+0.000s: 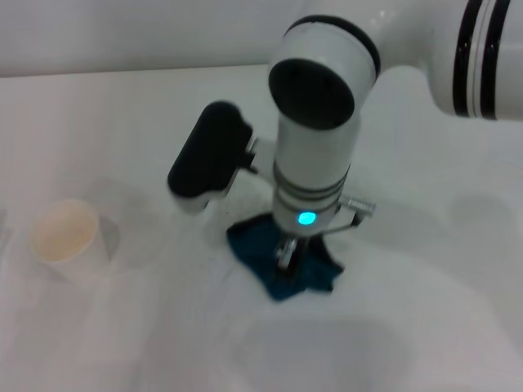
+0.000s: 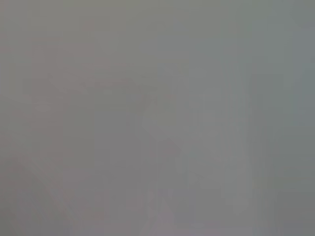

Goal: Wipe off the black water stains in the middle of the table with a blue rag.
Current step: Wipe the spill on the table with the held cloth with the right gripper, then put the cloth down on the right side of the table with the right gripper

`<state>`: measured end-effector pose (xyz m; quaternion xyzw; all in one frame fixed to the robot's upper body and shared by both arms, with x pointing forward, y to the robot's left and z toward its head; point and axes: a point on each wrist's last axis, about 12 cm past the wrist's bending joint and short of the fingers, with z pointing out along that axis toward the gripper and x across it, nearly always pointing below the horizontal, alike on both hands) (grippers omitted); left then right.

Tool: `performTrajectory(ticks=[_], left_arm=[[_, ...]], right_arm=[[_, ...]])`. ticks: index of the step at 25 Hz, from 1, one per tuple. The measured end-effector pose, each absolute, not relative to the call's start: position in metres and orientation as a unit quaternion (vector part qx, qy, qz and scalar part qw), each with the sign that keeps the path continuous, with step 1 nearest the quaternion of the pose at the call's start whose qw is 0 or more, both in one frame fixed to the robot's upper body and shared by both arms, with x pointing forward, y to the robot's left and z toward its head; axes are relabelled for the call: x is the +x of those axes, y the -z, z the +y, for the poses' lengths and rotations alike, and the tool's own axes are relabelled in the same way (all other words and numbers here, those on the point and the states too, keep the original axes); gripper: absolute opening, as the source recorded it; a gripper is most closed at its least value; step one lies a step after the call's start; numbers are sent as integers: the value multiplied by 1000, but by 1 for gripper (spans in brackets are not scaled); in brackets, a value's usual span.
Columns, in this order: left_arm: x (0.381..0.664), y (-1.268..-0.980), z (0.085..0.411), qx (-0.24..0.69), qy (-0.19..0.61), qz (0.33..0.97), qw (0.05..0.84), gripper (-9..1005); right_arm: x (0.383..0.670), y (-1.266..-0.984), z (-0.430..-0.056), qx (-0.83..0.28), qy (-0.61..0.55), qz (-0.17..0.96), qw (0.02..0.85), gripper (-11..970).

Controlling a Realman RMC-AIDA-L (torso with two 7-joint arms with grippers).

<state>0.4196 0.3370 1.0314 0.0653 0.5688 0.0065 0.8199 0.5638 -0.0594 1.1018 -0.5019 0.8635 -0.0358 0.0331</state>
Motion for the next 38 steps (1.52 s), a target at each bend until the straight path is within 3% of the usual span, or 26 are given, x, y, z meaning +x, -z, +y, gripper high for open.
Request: performTrajectory(ticks=[10, 16, 27, 38], left_arm=[[418, -1032, 336, 65, -6, 567, 821, 885], [418, -1031, 337, 62, -9, 567, 821, 885], [421, -1034, 340, 66, -13, 564, 823, 885], [425, -1036, 345, 67, -25, 562, 824, 884]], right_arm=[[520, -1114, -25, -554, -7, 832, 19, 101], [528, -1114, -32, -542, 7, 840, 20, 98], [555, -1134, -91, -462, 44, 885, 37, 99], [581, -1139, -177, -352, 53, 934, 35, 99]])
